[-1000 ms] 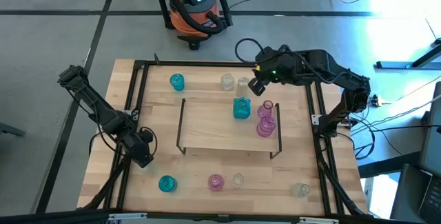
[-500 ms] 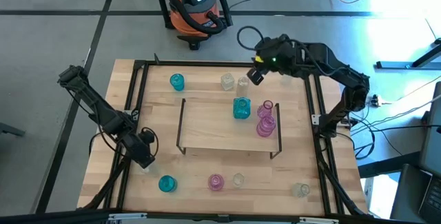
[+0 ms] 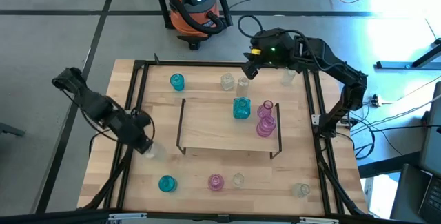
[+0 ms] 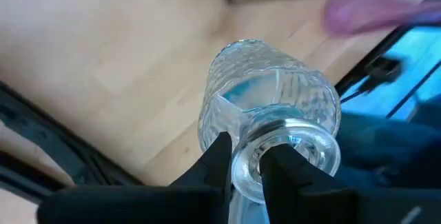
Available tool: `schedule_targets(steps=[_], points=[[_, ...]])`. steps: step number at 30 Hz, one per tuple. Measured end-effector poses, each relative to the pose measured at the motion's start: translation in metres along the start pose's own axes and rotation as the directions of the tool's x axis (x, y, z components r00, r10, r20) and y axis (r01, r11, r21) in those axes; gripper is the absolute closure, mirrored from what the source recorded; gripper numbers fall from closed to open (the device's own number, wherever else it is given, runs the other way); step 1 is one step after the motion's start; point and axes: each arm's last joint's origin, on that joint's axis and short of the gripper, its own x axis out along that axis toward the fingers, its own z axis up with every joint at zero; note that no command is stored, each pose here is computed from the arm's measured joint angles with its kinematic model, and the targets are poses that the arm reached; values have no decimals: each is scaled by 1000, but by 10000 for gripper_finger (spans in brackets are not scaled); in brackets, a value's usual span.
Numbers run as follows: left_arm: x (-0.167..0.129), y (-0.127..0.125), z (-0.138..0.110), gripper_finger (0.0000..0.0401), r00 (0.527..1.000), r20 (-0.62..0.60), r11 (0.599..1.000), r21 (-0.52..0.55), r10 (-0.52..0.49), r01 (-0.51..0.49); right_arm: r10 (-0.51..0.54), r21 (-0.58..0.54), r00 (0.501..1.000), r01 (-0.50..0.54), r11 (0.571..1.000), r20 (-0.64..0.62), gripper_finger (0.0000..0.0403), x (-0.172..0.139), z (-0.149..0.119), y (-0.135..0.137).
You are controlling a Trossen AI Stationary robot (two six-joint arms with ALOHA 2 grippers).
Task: Sort vases onto shelf
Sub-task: Put the bottom left transparent vase on the shelf
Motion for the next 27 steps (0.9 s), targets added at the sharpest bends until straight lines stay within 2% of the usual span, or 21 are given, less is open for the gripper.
schedule_targets(steps=[4, 7, 9, 15, 17, 21, 27], points=[[-36, -10, 14, 357, 986, 149, 998, 17, -68, 66, 2, -4, 999, -2, 1000, 35, 274, 5, 4, 3], [-63, -18, 25, 357, 942, 301, 989, 56, -150, 140, 6, 4, 998, -6, 1000, 61, 274, 7, 7, 5], [-77, -23, 31, 357, 913, 369, 984, 101, -176, 149, 4, -8, 999, -3, 1000, 48, 274, 9, 6, 5], [-102, -51, 54, 357, 848, 457, 952, 263, -269, 160, 1, -21, 999, -1, 1000, 41, 274, 9, 5, 5], [-105, -63, 64, 357, 851, 432, 934, 316, -297, 166, -6, -21, 999, 7, 1000, 42, 274, 9, 5, 5], [-99, -84, 90, 357, 904, 328, 919, 367, -273, 144, -10, -26, 999, 11, 1000, 31, 274, 8, 4, 4], [-98, -94, 133, 357, 956, 283, 913, 404, -72, -51, -25, -52, 999, 23, 998, -45, 274, 8, -4, 2]])
